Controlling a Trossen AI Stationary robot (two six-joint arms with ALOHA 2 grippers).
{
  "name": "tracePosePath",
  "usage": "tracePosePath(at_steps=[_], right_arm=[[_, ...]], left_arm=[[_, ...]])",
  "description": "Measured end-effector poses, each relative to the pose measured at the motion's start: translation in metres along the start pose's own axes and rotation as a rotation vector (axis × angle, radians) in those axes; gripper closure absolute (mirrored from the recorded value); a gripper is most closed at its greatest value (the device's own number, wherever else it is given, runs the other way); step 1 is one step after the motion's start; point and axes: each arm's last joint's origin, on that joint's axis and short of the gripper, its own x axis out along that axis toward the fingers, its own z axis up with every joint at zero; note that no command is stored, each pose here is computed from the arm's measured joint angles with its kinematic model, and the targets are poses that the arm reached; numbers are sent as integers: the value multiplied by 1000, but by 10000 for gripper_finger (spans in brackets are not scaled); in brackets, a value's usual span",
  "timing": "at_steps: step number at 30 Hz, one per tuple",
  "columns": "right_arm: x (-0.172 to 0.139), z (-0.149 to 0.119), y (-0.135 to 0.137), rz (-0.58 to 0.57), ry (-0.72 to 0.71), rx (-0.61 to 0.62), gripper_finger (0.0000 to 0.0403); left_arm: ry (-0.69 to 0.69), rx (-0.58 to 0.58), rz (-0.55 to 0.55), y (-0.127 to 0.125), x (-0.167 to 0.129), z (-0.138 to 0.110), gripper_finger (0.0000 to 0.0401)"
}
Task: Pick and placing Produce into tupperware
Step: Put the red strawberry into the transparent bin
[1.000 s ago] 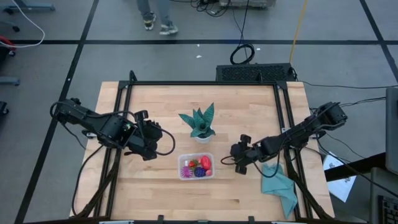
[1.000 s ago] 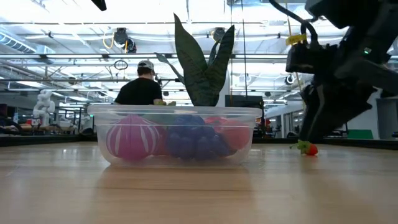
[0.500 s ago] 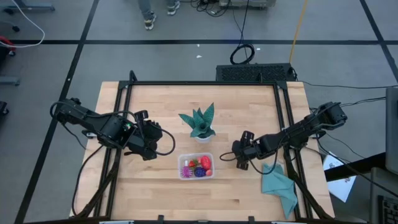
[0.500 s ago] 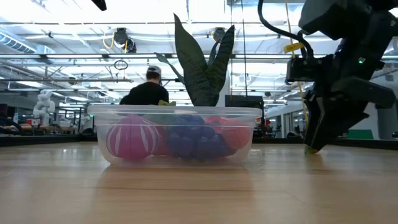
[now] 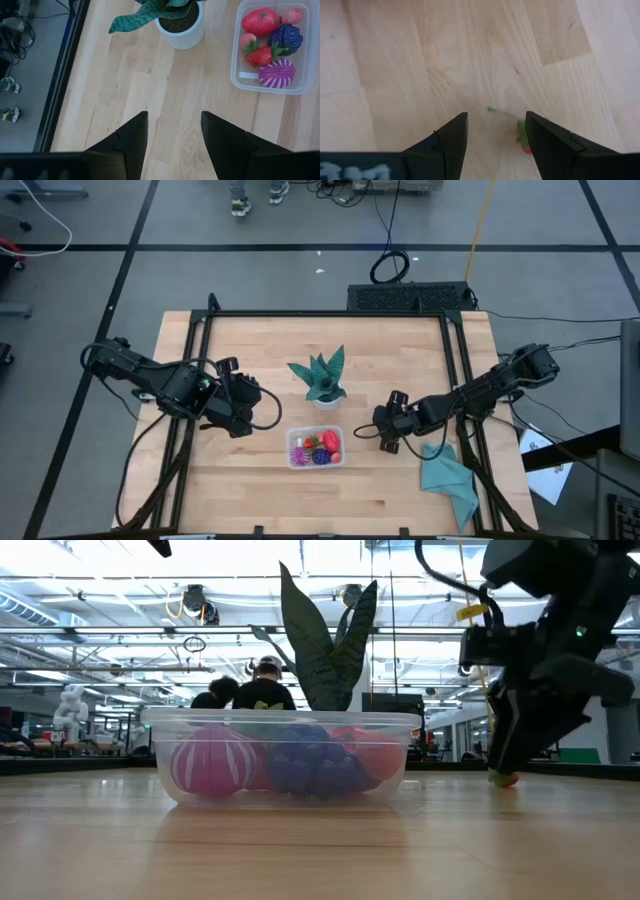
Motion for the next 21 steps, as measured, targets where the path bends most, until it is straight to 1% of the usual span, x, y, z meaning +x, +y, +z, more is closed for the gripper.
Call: tracePosePath(at_steps=[5, 8, 13, 21], right_arm=[[-13, 10, 2, 32, -58, -22, 214], [-20, 11, 0, 40, -74, -32, 214], [-31, 3, -10, 0, -5, -19, 214], [-31, 1, -11, -2, -1, -68, 214]], left_arm=[[0, 0, 0, 0, 0, 0, 215], [0, 0, 0, 0, 0, 0, 215], [0, 0, 0, 0, 0, 0, 215], [0, 0, 0, 0, 0, 0, 215]])
